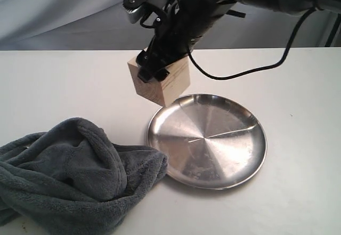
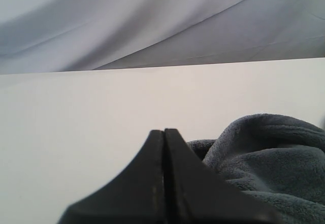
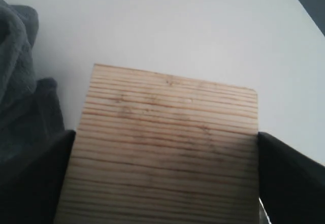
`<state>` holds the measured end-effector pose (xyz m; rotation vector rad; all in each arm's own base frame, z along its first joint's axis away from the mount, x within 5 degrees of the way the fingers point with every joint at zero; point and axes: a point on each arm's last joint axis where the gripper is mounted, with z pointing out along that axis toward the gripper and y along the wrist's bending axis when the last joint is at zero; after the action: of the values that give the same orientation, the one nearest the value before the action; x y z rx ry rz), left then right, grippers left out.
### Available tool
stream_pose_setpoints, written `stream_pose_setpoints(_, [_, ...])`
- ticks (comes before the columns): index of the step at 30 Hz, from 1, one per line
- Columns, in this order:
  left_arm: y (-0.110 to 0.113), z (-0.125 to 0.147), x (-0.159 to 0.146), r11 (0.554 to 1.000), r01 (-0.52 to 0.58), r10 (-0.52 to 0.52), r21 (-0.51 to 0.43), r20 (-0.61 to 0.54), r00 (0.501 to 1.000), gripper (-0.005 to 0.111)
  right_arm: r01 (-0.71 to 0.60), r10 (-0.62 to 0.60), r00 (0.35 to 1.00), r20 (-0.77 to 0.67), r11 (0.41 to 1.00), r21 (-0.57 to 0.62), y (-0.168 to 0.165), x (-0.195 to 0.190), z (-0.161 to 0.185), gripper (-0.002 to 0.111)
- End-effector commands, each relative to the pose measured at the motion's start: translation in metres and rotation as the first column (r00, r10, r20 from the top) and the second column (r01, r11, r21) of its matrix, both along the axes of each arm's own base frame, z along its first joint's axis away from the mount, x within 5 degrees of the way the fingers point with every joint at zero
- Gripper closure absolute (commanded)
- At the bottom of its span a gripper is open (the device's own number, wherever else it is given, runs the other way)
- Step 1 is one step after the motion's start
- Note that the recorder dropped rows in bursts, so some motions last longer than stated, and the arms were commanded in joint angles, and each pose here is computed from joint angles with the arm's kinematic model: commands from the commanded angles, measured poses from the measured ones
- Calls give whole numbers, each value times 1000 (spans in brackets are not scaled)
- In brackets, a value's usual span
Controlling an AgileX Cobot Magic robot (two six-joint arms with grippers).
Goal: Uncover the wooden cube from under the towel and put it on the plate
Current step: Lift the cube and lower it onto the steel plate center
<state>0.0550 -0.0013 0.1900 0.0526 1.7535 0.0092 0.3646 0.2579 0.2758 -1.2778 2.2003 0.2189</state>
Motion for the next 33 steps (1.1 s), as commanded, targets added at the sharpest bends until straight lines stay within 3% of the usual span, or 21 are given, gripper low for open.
stream_pose_setpoints(1, [0,-1,0,1000,5,-5,-1,4,1000,107,37,-37,999,8,999,-15,-25,-2,0,108])
stream_pose_setpoints(8, [0,-1,0,1000,4,-4,-3,4,1000,107,132,-132,991,10,991,-12,-61,-11,-52,108])
stream_pose_setpoints(14, [0,-1,0,1000,5,-5,-2,4,1000,107,197,-199,979,40,980,36,-70,-23,-90,108])
stream_pose_setpoints(33, [0,-1,0,1000,5,-5,-2,4,1000,107,286,-287,958,-7,954,89,-74,-32,-107,108])
